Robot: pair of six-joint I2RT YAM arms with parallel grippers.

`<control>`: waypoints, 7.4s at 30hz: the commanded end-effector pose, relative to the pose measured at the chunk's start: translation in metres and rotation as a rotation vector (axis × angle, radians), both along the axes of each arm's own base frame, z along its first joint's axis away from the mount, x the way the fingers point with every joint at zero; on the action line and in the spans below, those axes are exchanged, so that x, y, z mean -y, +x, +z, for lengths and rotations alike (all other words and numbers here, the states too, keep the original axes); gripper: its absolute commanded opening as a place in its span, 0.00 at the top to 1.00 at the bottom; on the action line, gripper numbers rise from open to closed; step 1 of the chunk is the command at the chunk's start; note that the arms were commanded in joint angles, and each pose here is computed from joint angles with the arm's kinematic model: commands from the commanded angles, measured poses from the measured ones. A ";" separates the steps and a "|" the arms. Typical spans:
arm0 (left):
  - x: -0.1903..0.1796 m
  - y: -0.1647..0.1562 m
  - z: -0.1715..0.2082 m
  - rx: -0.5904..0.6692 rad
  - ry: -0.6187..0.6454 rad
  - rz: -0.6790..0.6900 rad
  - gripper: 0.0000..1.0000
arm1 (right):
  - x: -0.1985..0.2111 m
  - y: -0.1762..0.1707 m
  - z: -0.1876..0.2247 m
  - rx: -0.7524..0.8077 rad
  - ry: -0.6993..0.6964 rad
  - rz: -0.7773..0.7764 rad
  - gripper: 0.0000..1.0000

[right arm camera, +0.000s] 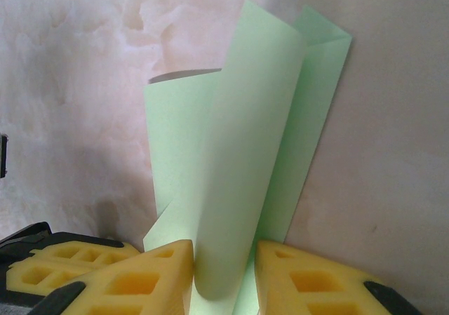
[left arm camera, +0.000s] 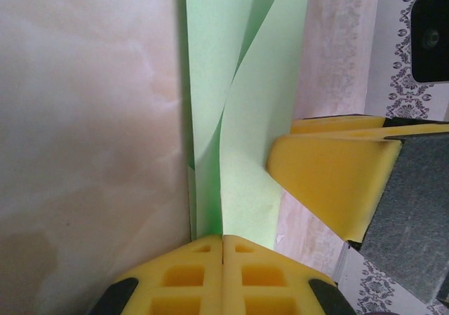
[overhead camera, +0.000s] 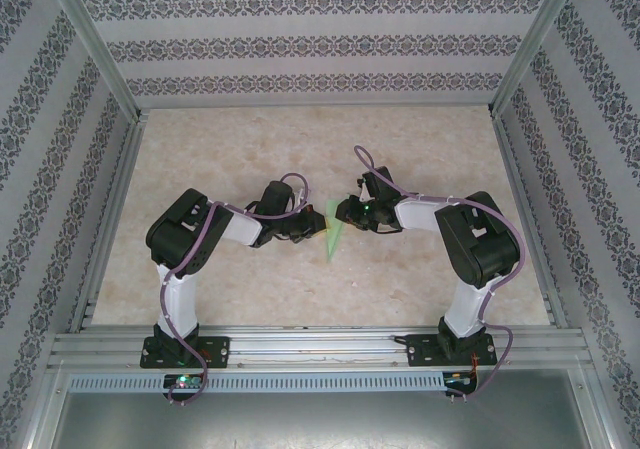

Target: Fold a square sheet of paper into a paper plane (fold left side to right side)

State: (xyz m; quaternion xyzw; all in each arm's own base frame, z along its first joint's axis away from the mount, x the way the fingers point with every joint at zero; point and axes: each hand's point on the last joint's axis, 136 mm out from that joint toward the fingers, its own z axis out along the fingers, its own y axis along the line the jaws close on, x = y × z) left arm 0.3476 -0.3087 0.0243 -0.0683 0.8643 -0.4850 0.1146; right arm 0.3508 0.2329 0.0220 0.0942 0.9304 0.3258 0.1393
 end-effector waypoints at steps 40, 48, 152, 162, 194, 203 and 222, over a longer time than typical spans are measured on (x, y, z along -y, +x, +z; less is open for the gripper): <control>-0.048 -0.007 -0.067 -0.188 0.202 0.110 1.00 | 0.013 -0.003 0.033 0.049 0.034 0.001 0.77; -0.048 -0.008 -0.067 -0.192 0.205 0.109 1.00 | 0.000 0.007 0.031 0.047 0.059 0.032 0.99; 0.013 -0.055 -0.006 -0.152 0.256 -0.223 0.92 | 0.025 -0.038 -0.056 -0.198 -0.116 0.026 1.00; 0.010 -0.056 -0.013 -0.164 0.272 -0.217 0.92 | 0.023 -0.037 -0.054 -0.195 -0.118 0.032 1.00; -0.014 -0.073 -0.051 -0.230 0.397 -0.206 0.98 | 0.005 0.001 0.040 0.084 0.060 0.080 1.00; -0.020 -0.074 -0.056 -0.232 0.440 -0.212 1.00 | -0.013 -0.022 0.026 0.082 0.083 0.140 1.00; -0.023 -0.074 -0.058 -0.234 0.464 -0.221 1.00 | -0.024 -0.015 0.004 0.062 0.086 0.152 1.00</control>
